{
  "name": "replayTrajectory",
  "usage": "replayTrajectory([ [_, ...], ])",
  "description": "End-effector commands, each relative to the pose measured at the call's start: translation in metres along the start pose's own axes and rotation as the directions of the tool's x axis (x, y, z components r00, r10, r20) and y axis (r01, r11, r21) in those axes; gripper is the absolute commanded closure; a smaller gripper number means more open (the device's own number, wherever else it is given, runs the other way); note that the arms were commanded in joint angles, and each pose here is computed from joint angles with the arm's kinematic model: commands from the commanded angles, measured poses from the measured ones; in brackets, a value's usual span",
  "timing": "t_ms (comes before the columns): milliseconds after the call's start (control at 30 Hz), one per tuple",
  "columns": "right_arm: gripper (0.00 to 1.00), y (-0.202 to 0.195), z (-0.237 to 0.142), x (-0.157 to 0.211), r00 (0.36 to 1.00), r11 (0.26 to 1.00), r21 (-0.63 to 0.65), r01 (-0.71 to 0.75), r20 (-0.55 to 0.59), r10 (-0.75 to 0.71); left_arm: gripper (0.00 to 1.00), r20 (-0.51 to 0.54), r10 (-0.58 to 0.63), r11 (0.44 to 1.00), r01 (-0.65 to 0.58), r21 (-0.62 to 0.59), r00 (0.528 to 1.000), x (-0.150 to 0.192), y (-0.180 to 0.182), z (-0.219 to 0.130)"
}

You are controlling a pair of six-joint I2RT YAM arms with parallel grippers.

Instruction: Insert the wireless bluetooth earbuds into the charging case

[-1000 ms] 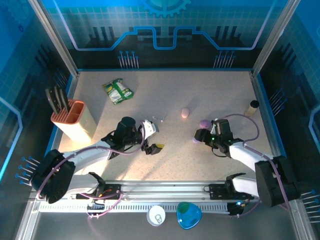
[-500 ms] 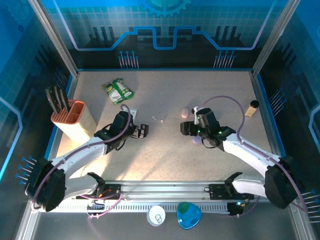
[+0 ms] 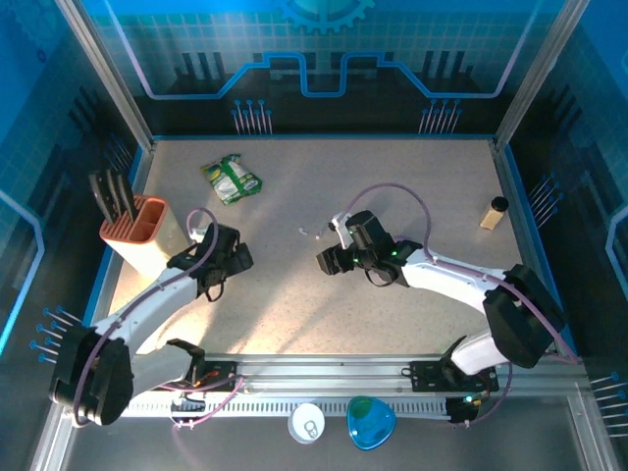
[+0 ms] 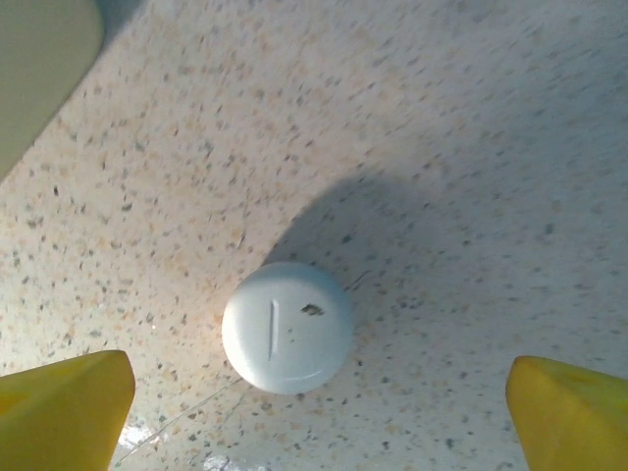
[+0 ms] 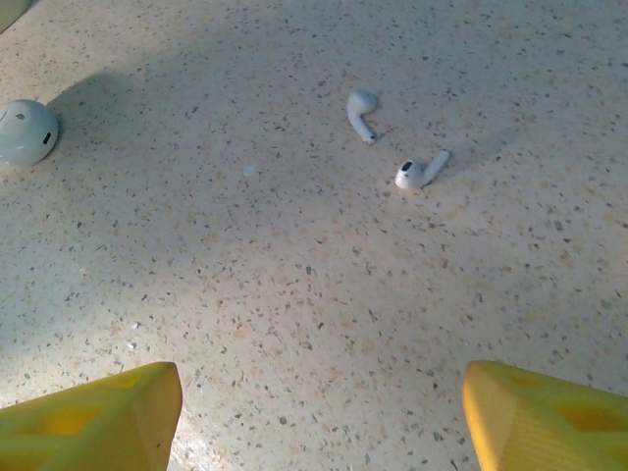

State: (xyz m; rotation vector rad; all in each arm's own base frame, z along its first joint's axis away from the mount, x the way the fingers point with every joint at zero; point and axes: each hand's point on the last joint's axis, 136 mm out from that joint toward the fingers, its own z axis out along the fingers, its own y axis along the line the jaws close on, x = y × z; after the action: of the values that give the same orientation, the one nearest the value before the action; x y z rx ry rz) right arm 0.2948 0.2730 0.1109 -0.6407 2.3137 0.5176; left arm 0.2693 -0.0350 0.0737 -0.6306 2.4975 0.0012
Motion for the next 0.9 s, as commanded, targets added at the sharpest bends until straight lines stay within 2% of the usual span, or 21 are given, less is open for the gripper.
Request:
replayTrajectory([
  [0, 0.24, 0.01, 0.001, -0.014, 0.999, 0.999, -0.027, 0.039, 0.034, -0.038, 0.06, -0.057, -0.013, 0.997, 0.009, -0.083, 0.998, 0.015, 0.016, 0.012],
  [167, 0.24, 0.009, 0.001, -0.013, 0.999, 0.999, -0.019, 0.032, 0.028, -0.031, 0.08, -0.088, 0.017, 0.994, -0.026, -0.104, 0.996, 0.019, 0.014, 0.025],
  [467, 0.24, 0.008, 0.004, -0.009, 1.0, 1.0, -0.016, 0.021, 0.012, -0.021, 0.21, -0.119, 0.069, 0.989, -0.084, -0.123, 0.99, 0.021, 0.012, 0.043],
  [800, 0.24, 0.01, 0.006, -0.007, 1.0, 0.999, -0.03, 0.013, 0.007, -0.013, 0.36, -0.134, 0.073, 0.987, -0.09, -0.13, 0.988, 0.015, 0.009, 0.053],
  [867, 0.24, 0.01, 0.006, -0.006, 1.0, 0.999, -0.032, 0.011, 0.005, -0.01, 0.36, -0.136, 0.073, 0.987, -0.09, -0.13, 0.988, 0.014, 0.009, 0.055],
])
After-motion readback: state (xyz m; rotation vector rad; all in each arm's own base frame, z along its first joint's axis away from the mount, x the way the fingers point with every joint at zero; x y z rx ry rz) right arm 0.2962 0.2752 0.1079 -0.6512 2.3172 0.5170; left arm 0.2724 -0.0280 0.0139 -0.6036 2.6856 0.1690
